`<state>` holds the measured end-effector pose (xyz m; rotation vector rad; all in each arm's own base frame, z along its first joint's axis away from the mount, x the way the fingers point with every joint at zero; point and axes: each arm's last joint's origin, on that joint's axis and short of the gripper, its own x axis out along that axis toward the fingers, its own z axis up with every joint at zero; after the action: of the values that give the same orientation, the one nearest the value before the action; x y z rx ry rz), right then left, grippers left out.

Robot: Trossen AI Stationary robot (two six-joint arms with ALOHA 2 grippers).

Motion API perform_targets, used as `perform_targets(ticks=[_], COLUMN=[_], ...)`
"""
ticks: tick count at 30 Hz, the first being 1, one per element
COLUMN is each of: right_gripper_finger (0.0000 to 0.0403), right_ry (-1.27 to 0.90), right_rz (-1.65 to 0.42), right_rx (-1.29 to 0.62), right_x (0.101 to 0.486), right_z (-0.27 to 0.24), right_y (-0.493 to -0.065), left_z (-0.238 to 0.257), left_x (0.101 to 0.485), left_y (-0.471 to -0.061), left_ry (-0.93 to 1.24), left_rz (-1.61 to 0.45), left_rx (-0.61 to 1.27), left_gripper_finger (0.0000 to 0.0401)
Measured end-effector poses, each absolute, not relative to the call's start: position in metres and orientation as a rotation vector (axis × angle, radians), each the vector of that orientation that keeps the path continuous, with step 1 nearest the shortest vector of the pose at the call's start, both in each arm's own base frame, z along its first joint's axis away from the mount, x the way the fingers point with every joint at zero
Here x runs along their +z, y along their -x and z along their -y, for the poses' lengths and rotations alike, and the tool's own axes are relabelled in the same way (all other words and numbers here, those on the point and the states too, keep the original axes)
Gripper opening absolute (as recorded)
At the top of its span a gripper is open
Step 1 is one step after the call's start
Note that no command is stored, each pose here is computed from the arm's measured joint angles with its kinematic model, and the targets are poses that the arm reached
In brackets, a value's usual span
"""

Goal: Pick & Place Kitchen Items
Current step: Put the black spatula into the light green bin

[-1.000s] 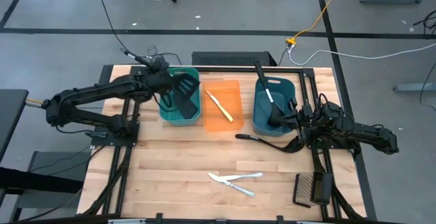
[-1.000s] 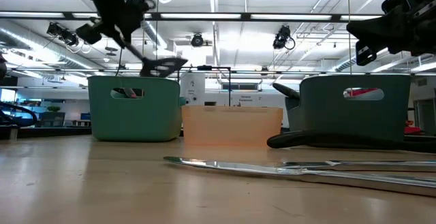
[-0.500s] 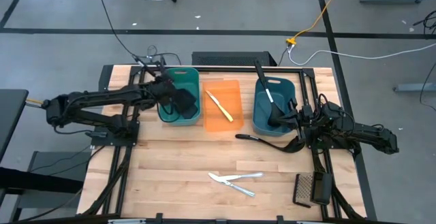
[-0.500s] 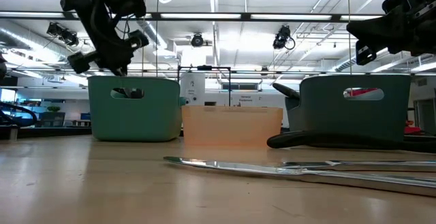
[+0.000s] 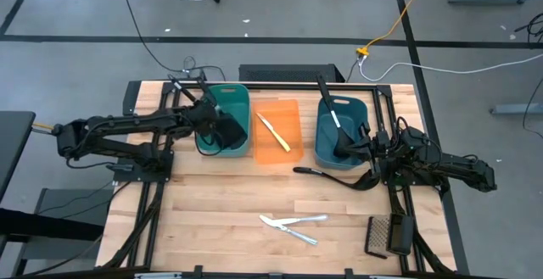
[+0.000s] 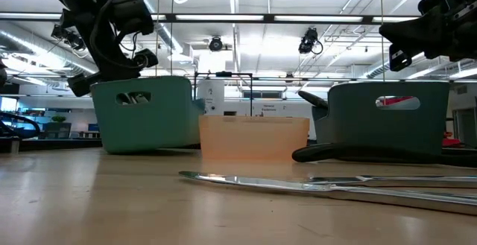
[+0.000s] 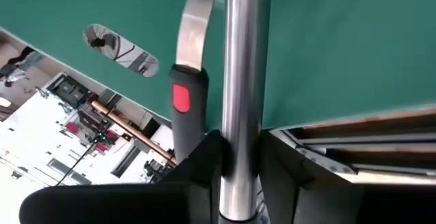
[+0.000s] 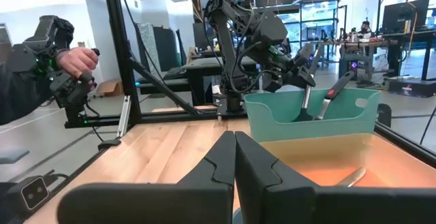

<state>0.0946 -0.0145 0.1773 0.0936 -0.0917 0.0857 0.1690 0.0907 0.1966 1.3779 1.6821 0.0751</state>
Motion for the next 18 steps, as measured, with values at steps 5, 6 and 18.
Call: perform_targets(ticks=[5, 6, 18], right_gripper_finger=[0.0007, 0.0007, 0.0007], right_ry=[-0.102, -0.102, -0.105], right_rz=[0.091, 0.091, 0.090], right_rx=[0.086, 0.086, 0.086], right_x=[0.177, 0.177, 0.177], right_z=[0.015, 0.015, 0.015], right_y=[-0.095, -0.095, -0.095], left_z=[-0.093, -0.093, -0.094], left_x=[0.197, 0.198, 0.223], left_y=[-0.170, -0.170, -0.180], left_ry=[-1.376, -1.388, -1.405], left_rz=[-1.666, -1.669, -1.644], left_rx=[0.093, 0.100, 0.293], left_gripper_finger=[0.0078, 0.0088, 0.0144])
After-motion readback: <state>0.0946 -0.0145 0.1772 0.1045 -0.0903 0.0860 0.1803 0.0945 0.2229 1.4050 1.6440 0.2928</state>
